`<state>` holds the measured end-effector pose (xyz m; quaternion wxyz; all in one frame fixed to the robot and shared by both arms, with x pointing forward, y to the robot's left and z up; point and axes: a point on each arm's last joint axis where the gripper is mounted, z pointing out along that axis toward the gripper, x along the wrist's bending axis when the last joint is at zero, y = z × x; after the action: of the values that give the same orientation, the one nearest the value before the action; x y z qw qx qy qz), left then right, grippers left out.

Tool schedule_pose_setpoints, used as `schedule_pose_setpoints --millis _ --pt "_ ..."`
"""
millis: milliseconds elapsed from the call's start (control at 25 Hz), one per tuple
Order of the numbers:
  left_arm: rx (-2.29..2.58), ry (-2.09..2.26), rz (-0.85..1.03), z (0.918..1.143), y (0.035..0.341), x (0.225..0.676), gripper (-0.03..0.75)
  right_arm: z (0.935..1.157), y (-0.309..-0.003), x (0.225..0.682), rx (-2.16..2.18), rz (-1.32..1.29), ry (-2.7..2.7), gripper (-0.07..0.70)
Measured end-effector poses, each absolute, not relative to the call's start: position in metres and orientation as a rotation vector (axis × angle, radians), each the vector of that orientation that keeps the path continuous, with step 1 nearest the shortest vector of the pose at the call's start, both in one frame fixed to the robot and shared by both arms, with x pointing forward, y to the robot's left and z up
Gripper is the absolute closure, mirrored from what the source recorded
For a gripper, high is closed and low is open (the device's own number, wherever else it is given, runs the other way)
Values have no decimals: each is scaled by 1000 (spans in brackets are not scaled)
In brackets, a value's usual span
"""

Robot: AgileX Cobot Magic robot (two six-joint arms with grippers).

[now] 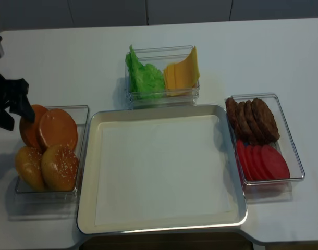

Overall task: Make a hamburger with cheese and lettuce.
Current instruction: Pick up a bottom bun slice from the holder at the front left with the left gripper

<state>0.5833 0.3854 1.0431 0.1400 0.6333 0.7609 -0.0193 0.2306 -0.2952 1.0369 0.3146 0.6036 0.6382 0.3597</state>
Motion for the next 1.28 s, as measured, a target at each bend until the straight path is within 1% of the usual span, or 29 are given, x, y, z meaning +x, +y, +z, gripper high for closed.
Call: schedule_pose_setpoints --millis 320,680,800,960,1280 --pt "1824 2175 -77 1041 385 585 258 1037 -295 231 1591 948 1682 202" --pt "1818 2179 -108 1034 385 588 297 1037 -295 231 1589 947 1683 201" --pt "1817 2175 -111 1034 385 588 337 1037 -295 231 1589 947 1683 202" --pt "1814 2174 -113 1034 385 588 425 1037 -295 231 1589 947 1683 201" --pt "1826 2140 -119 1035 383 589 556 1037 -295 231 1589 947 1683 201"
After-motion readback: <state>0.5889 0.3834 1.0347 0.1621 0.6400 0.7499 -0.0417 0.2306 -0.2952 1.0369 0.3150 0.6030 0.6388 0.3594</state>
